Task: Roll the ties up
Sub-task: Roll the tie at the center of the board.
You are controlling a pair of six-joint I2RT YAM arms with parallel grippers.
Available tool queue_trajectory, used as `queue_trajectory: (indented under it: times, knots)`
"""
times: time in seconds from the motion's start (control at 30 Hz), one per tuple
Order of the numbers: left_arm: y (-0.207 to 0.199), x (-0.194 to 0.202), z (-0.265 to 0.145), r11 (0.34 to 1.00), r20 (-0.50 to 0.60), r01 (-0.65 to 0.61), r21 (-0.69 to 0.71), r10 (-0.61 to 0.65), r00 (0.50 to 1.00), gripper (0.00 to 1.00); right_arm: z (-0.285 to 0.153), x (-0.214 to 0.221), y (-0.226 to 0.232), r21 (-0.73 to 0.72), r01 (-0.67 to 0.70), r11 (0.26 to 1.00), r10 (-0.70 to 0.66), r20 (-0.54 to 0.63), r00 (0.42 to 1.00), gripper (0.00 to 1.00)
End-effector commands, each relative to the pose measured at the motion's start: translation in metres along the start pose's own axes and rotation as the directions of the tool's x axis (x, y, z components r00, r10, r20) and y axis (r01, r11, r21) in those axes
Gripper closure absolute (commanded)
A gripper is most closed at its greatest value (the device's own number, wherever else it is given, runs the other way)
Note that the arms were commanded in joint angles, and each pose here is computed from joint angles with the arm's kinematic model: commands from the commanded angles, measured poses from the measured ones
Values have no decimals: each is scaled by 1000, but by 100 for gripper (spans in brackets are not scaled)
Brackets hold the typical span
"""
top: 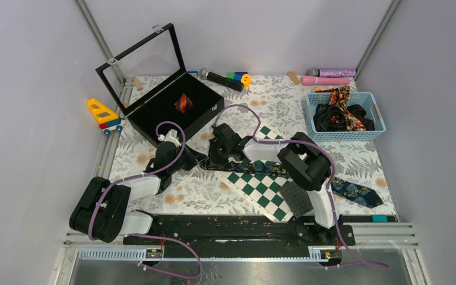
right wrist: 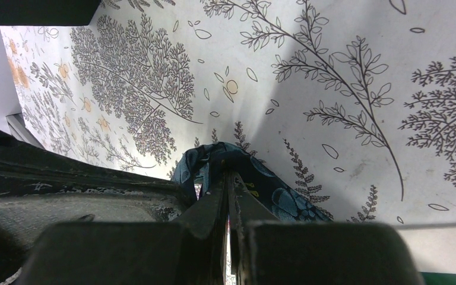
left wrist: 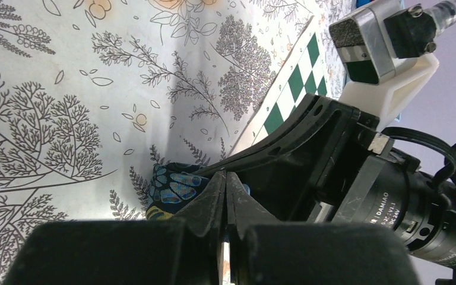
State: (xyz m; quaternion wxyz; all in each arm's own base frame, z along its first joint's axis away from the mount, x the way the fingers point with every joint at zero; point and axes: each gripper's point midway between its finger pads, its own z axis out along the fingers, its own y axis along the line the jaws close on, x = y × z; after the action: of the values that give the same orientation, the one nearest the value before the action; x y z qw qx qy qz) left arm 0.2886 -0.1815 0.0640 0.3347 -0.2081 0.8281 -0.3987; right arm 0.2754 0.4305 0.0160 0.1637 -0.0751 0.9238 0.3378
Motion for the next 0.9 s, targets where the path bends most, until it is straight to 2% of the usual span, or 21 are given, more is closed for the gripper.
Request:
queue_trajectory:
  times: [0.0,0.53,0.87]
  knots:
    - [-18,-5,0,997,22,3,74,-5,1000,100,-2,2,5,-27,-10,1000,10,11,1000,100]
    - [-20,14,-1,991,-1,76,109,-76,997,100,1,-1,12,-97,-112,989,117,48,992,100]
    - [-13,19,2,989,-5,100,108,-100,995,100,-26,-18,16,-113,-112,987,125,119,985,100]
